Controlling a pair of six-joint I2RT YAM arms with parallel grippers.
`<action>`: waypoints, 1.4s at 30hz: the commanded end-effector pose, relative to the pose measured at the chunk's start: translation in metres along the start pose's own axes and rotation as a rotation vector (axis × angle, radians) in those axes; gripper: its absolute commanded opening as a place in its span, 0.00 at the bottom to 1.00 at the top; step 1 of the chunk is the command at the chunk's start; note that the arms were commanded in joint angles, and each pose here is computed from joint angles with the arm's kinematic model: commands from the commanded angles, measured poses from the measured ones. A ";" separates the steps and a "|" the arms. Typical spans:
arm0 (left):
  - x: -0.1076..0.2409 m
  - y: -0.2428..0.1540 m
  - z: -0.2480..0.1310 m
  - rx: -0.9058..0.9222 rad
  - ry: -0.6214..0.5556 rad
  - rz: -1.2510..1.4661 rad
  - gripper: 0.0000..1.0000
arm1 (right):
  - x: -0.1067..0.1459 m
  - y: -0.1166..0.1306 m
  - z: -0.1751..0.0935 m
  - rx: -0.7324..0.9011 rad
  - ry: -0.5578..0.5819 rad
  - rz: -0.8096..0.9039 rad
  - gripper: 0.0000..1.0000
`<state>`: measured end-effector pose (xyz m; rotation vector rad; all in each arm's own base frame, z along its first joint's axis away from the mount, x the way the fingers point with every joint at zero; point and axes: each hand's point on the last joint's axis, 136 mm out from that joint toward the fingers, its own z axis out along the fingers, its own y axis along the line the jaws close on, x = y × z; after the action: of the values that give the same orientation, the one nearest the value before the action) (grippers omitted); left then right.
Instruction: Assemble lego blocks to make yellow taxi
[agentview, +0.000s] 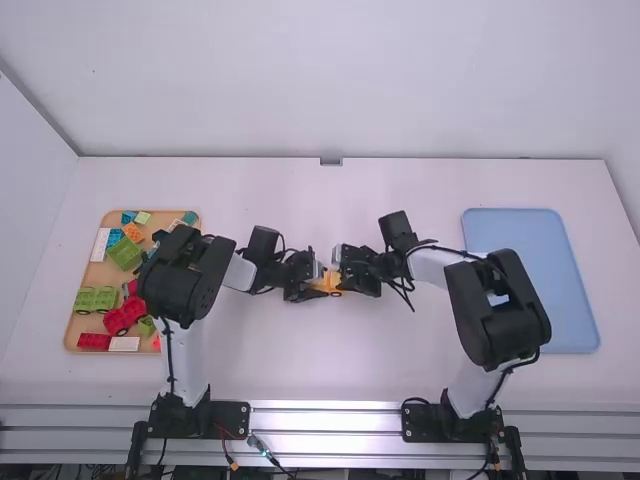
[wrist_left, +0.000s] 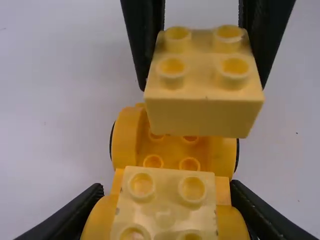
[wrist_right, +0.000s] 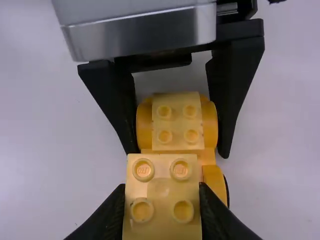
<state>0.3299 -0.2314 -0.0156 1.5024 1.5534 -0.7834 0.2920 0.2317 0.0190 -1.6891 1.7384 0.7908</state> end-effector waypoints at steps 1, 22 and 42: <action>0.006 -0.003 0.005 0.008 0.017 -0.020 0.57 | -0.002 0.000 -0.002 0.005 -0.002 -0.006 0.28; 0.008 -0.011 0.012 0.026 0.042 -0.022 0.59 | 0.016 -0.005 0.013 0.005 0.019 0.000 0.29; 0.008 -0.011 0.012 0.026 0.043 -0.022 0.60 | 0.025 0.001 0.018 0.034 -0.001 0.029 0.27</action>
<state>0.3230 -0.2395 -0.0168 1.5089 1.5694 -0.8155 0.2999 0.2329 0.0008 -1.6425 1.6937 0.7544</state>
